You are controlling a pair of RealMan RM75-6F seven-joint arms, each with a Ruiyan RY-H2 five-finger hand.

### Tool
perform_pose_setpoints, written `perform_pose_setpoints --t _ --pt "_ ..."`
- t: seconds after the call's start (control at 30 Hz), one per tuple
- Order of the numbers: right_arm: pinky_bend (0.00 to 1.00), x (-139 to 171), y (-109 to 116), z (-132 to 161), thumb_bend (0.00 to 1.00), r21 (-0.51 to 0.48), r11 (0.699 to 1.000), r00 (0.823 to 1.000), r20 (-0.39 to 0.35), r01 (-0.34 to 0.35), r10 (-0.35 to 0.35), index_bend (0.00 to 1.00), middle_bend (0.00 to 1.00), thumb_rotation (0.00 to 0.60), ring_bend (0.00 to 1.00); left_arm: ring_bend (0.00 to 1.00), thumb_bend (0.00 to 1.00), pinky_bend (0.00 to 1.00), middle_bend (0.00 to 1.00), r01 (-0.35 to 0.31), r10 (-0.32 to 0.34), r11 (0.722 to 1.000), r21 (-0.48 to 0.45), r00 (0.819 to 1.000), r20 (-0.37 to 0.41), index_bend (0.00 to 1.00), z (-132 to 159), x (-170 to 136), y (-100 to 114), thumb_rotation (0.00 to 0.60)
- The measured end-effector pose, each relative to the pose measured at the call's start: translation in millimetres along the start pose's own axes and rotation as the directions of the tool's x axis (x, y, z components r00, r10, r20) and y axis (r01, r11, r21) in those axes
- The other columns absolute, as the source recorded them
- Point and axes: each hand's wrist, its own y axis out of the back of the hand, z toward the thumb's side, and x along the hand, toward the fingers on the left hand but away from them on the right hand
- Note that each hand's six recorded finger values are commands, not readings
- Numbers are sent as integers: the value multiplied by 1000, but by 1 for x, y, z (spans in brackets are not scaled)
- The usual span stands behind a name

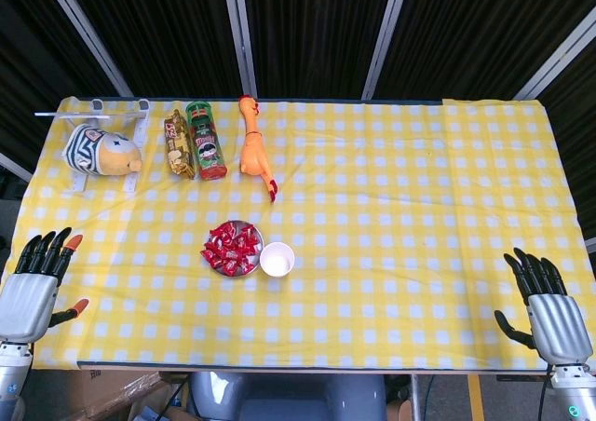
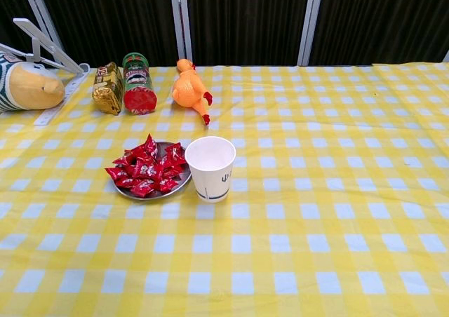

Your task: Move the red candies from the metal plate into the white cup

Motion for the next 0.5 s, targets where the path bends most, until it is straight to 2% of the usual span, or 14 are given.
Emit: perform_pose_setpoints --t 0.43,0.5 --pt "0 1 -1 0 385 3 1000 1000 3 -2 2 0 0 600 0 0 98 47 0 10 -10 1000 0 1000 -1 0 0 1 -1 600" --pt "0 1 -1 0 386 1 1000 1000 6 -3 3 0 0 600 0 0 98 76 0 10 -10 1000 4 1000 3 0 0 1 -1 600"
